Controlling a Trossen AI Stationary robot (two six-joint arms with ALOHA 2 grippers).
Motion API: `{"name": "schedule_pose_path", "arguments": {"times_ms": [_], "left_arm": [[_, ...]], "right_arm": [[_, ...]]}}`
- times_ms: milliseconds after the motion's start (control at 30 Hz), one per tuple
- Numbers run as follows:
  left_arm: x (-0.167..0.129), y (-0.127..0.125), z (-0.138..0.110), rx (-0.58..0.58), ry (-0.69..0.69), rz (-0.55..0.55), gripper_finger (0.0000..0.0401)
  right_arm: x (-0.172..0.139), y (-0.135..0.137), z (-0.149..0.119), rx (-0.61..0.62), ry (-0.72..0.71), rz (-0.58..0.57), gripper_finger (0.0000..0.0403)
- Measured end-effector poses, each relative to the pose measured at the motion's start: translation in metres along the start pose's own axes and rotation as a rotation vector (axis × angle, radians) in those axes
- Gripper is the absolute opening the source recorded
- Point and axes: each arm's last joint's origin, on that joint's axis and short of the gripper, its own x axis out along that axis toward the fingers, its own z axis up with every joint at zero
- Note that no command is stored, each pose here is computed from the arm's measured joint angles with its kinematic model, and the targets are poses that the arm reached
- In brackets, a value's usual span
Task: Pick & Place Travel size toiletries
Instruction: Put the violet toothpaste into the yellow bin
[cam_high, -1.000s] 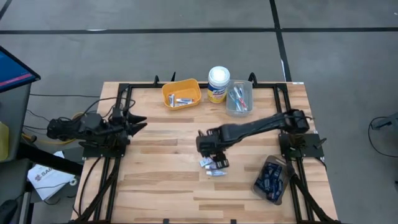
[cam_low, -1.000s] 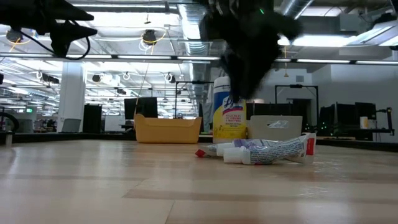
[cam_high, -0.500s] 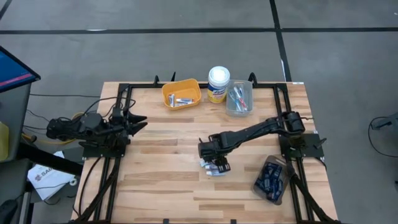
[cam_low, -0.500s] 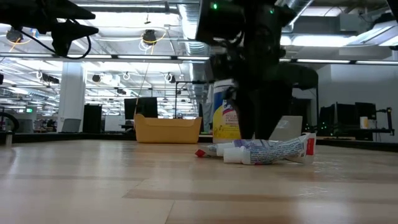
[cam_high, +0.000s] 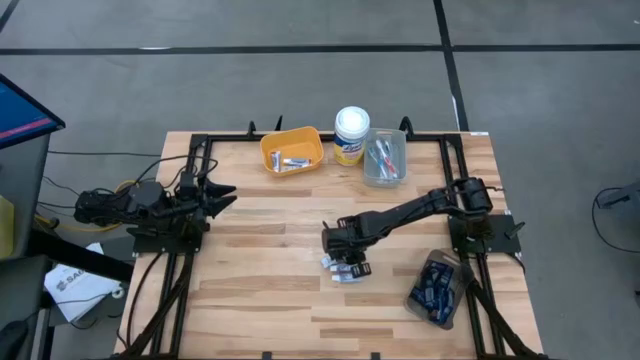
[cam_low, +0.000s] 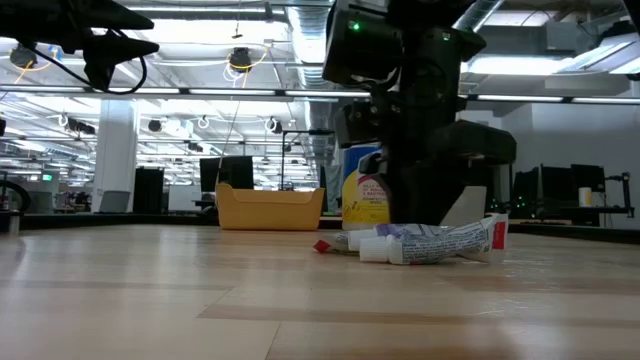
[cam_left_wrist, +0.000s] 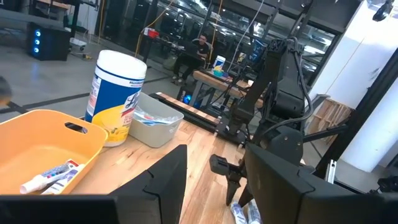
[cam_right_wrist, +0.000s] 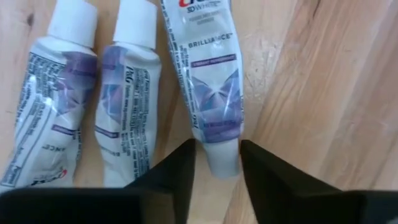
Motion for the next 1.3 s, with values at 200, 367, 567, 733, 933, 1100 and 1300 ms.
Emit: {"name": "schedule_pose_path", "arguments": {"times_ms": [200, 367, 567, 733, 933, 1100, 1300], "left_arm": [[0.0, 0.0, 0.0, 0.0, -0.002, 0.005, 0.0159], [0.0, 0.0, 0.0, 0.0, -0.003, 0.009, 0.0159], [0.0, 0.0, 0.0, 0.0, -0.008, 0.017, 0.0159], [0.0, 0.0, 0.001, -0.001, -0.009, 0.016, 0.0159], [0.0, 0.001, 0.001, -0.001, -0.012, 0.023, 0.0159], [0.0, 0.001, 0.001, -0.003, -0.018, 0.03, 0.0159], [0.0, 0.001, 0.001, -0.003, -0.024, 0.041, 0.0159]], "right_arm": [[-0.001, -0.009, 0.0, 0.045, -0.019, 0.013, 0.0045], [-0.009, -0.032, 0.011, 0.133, -0.08, 0.012, 0.0045], [-0.042, -0.074, 0.033, 0.222, -0.213, -0.051, 0.0045], [-0.084, -0.124, 0.048, 0.33, -0.354, -0.225, 0.0045], [-0.116, -0.175, 0.05, 0.475, -0.533, -0.366, 0.0045], [-0.127, -0.206, 0.042, 0.589, -0.623, -0.423, 0.0045], [-0.129, -0.224, 0.032, 0.652, -0.634, -0.493, 0.0045]]}}
